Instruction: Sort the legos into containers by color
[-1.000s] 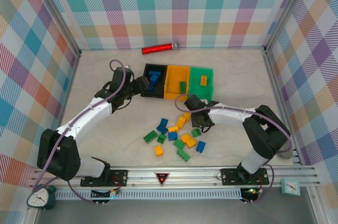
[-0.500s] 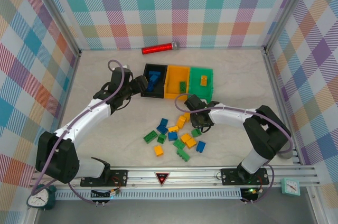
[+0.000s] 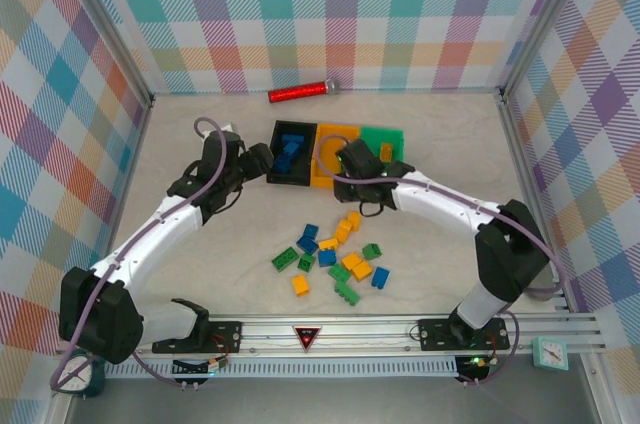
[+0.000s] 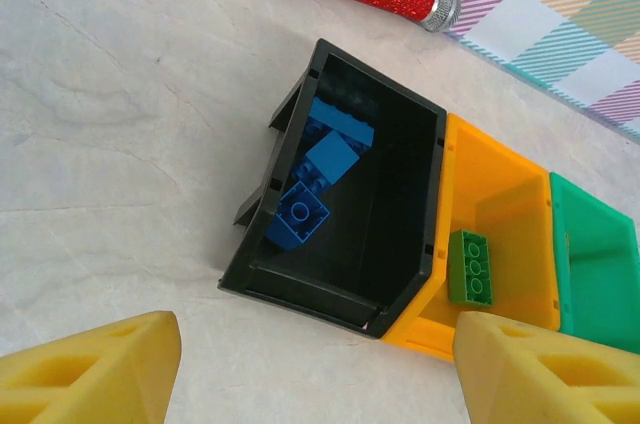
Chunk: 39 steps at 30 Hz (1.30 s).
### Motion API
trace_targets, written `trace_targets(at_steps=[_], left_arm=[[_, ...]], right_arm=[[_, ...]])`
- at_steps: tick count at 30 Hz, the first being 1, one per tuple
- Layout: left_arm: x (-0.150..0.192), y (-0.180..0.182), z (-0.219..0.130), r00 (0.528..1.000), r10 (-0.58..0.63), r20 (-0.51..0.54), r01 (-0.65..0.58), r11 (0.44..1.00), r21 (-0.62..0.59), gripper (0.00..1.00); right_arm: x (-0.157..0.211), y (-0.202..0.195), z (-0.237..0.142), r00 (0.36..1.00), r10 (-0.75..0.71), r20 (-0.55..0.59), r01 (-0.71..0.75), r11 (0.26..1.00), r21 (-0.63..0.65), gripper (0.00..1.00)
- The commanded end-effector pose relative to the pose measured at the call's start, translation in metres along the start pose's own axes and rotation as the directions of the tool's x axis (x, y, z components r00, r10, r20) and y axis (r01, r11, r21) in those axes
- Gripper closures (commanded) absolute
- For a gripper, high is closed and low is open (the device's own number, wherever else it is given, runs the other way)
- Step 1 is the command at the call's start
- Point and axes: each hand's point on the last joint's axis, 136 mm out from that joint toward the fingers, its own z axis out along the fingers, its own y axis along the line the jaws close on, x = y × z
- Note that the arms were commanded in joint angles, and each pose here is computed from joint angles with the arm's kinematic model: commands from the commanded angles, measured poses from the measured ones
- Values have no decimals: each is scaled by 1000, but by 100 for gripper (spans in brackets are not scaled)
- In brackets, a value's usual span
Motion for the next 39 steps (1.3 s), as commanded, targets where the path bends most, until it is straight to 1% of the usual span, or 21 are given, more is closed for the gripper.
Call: trace_targets(at_steps=[1, 6, 10, 13, 14, 15, 16, 18, 20, 21, 23, 26, 30, 32, 34, 39], left_arm=[[-5, 9, -18, 1000, -4, 5, 4, 999, -32, 28], [-10, 16, -37, 999, 7, 37, -5, 998, -59, 28], [-9, 12, -42, 1000, 13, 11, -13, 999, -44, 27], [-6, 8, -46, 999, 27, -23, -28, 999, -26, 27], [-5, 8, -47, 999, 33, -27, -34, 999, -28, 27], [-5, 10, -50, 999, 40, -28, -41, 999, -36, 27], [-6, 12, -51, 999, 44, -26, -45, 998, -46, 27], [-8, 16, -55, 998, 54, -14, -54, 996, -66, 27], [-9, 18, -57, 998, 61, -8, -62, 995, -78, 26], [-10, 18, -58, 998, 66, -8, -66, 995, -78, 22], [-8, 16, -54, 997, 74, -18, -75, 995, -69, 20], [-1, 10, -43, 993, 92, -70, -96, 994, -47, 20], [24, 0, -28, 968, 134, -213, -134, 991, 17, 20], [40, -1, -23, 954, 134, -268, -126, 991, 48, 19], [51, -4, -19, 946, 132, -297, -110, 990, 88, 19], [63, -12, -19, 925, 150, -348, -104, 984, 147, 19]], right_arm=[[-28, 34, 11, 997, -77, 24, 79, 993, -83, 75], [-83, 65, 26, 987, -126, 102, 136, 986, -100, 74], [-120, 82, 45, 977, -165, 131, 177, 980, -88, 70], [-140, 90, 52, 970, -204, 135, 214, 975, -60, 59], [-145, 90, 53, 967, -213, 137, 221, 974, -49, 53], [-146, 91, 54, 966, -220, 132, 228, 973, -43, 45], [-147, 92, 53, 966, -222, 130, 230, 972, -49, 40], [-142, 96, 50, 968, -220, 123, 231, 969, -85, 36], [-133, 103, 43, 967, -222, 124, 239, 959, -152, 33], [-128, 106, 38, 967, -222, 128, 243, 953, -179, 33], [-121, 106, 26, 964, -226, 143, 252, 947, -202, 32], [-105, 94, 10, 960, -229, 161, 259, 945, -198, 32], [-80, 72, -5, 955, -242, 170, 271, 946, -176, 32], [-67, 62, -8, 952, -257, 166, 283, 946, -161, 32], [-54, 48, -12, 949, -264, 169, 288, 948, -135, 32], [-31, 15, -20, 938, -280, 206, 296, 954, -54, 30]])
